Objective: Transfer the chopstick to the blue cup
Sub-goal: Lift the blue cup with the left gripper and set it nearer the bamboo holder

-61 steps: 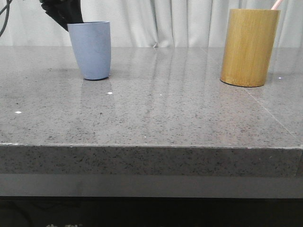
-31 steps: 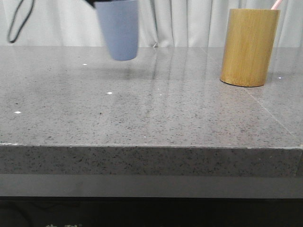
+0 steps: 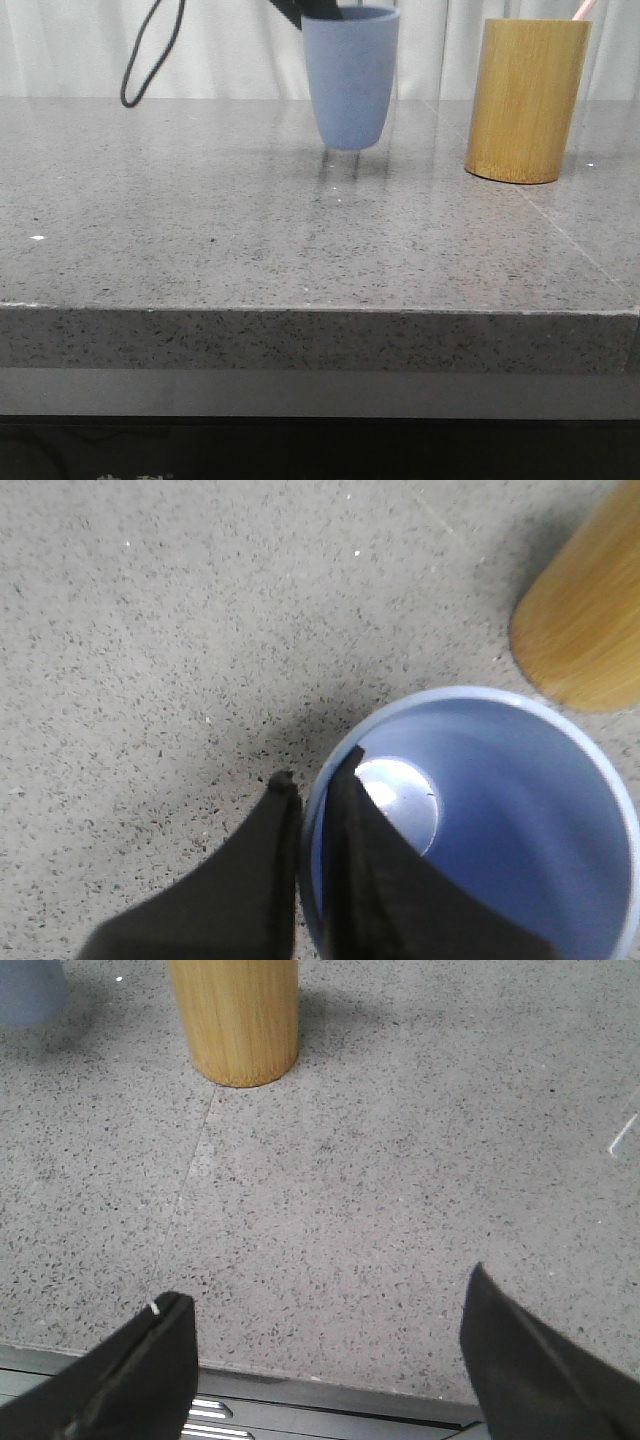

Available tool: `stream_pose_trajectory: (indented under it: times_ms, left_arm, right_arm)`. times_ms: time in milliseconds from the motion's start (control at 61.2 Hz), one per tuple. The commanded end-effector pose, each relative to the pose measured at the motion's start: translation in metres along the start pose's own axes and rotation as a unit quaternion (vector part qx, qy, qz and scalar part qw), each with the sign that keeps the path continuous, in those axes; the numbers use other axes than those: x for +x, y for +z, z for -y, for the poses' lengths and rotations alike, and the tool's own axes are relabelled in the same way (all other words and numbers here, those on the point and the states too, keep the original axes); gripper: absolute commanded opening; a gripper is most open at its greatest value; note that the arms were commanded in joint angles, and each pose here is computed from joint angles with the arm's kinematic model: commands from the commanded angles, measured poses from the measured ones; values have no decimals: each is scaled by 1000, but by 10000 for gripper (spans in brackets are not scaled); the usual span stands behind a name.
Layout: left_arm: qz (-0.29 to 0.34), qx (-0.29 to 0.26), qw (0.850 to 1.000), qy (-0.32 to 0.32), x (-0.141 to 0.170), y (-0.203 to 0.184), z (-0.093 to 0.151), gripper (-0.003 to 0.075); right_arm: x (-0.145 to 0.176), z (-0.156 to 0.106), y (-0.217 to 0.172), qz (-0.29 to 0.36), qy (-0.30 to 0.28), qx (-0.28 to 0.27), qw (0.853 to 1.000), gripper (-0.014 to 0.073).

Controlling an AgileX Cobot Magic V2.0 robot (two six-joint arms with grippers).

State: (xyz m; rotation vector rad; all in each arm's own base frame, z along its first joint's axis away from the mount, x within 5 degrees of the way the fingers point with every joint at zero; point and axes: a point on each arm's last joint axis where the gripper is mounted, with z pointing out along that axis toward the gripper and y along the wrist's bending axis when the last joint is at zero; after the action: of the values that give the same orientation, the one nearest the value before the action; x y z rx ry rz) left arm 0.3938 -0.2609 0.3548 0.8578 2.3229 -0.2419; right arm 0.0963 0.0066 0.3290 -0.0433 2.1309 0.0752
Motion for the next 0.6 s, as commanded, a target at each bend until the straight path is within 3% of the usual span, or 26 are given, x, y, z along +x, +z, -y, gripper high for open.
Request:
stream_pose_trajectory:
  times_ms: [0,392,588]
  left_arm:
    - [62,-6,998,0,-15,-34,2,-19]
    - [46,-4,999,-1,-12,-29,2,-13]
    - [39,0,999,-2,-11,-28,3,127]
  right_arm:
    - [-14,0,-4,44,-3,2,999,561]
    - [-14,0,-4,44,-3,2,999,561]
    - [-14,0,-4,44,-3,2,999,561]
